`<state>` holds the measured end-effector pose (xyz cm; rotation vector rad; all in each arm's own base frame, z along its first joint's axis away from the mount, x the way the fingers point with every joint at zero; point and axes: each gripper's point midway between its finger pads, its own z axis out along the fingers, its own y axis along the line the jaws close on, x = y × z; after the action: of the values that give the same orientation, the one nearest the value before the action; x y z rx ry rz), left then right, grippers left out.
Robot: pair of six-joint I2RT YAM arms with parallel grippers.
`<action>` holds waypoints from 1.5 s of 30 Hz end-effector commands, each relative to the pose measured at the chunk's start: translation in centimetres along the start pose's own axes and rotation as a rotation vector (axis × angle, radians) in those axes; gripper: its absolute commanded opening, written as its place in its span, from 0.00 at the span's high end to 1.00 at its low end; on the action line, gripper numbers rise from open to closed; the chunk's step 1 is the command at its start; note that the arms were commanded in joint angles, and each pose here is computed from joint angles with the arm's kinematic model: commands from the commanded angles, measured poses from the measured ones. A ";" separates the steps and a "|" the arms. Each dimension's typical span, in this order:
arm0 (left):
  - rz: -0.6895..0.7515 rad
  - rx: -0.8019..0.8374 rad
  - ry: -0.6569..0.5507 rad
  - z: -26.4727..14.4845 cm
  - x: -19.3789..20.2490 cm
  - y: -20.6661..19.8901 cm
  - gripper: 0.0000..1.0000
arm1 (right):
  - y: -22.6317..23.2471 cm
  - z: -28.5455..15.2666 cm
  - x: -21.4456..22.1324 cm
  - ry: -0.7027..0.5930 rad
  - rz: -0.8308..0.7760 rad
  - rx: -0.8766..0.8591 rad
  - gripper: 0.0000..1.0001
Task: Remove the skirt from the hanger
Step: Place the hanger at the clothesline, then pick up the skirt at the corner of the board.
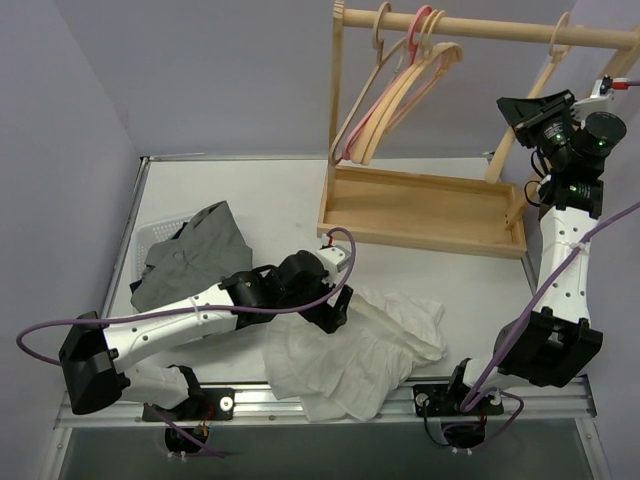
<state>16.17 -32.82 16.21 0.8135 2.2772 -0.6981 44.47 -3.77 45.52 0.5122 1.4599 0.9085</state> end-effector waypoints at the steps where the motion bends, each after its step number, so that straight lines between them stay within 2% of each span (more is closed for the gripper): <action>1: -0.007 -0.034 0.025 0.8 0.7 0.3 0.06 | -2.7 0.1 1.6 0.063 0.026 0.047 0.96; 6: 0.014 -0.053 0.057 1.6 1.8 -0.1 0.06 | -3.9 0.3 2.0 0.077 0.024 0.062 0.96; 9: 0.034 -0.057 0.055 1.8 2.1 -0.7 0.06 | -4.2 0.5 2.0 0.081 0.024 0.064 0.92; 12: 0.060 -0.047 0.054 2.1 2.5 -1.4 0.06 | -4.1 0.4 2.1 0.087 0.025 0.069 0.76; 13: 0.069 -0.052 0.054 2.2 2.7 -1.3 0.06 | -3.6 -0.1 2.1 0.080 0.013 0.062 0.60; 16: 0.088 -0.034 0.056 2.8 3.3 -1.9 0.06 | -3.2 -1.3 2.4 0.076 -0.030 0.083 0.37; 19: 0.093 -0.010 0.062 3.8 3.8 -2.2 0.06 | -3.4 -3.1 3.9 0.108 -0.029 0.125 0.28; 22: 0.111 0.015 0.093 5.6 5.2 -2.4 0.06 | -3.7 -5.2 5.4 0.118 -0.045 0.158 0.23; 29: 0.102 0.054 0.159 10.2 8.4 -2.7 0.06 | -3.0 -9.8 9.3 0.139 -0.029 0.154 0.22; 31: 0.096 0.027 0.185 11.1 9.7 -1.9 0.01 | -2.3 -11.4 10.1 0.140 -0.029 0.165 0.22; 32: 0.086 0.014 0.194 11.3 10.0 -1.7 0.03 | -2.5 -11.9 10.5 0.142 -0.026 0.172 0.22; 33: 0.080 0.001 0.201 11.5 10.4 -1.4 0.17 | -1.6 -12.6 10.5 0.130 -0.040 0.155 0.23; 35: 0.056 -0.027 0.218 11.5 11.2 -0.8 0.38 | -1.1 -13.7 11.1 0.129 -0.046 0.156 0.23; 36: 0.047 -0.040 0.215 11.3 11.3 -0.5 0.56 | -1.4 -14.2 11.6 0.141 -0.044 0.173 0.23; 38: 0.016 -0.041 0.198 10.4 11.2 -0.4 0.72 | -0.8 -15.1 12.0 0.136 -0.058 0.170 0.23; 39: 0.004 -0.043 0.194 9.9 11.1 -0.4 0.97 | -1.2 -15.5 12.5 0.145 -0.050 0.184 0.23; 42: -0.030 -0.063 0.157 7.5 9.7 -0.1 0.98 | -1.2 -16.3 13.8 0.161 -0.023 0.170 0.23; 45: -0.055 -0.091 0.075 3.7 6.0 0.4 0.98 | -1.7 -17.0 15.1 0.193 0.001 0.182 0.24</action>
<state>12.67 -33.82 4.30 0.8737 2.4421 -0.5727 27.24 2.28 34.66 0.5723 1.6840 0.8101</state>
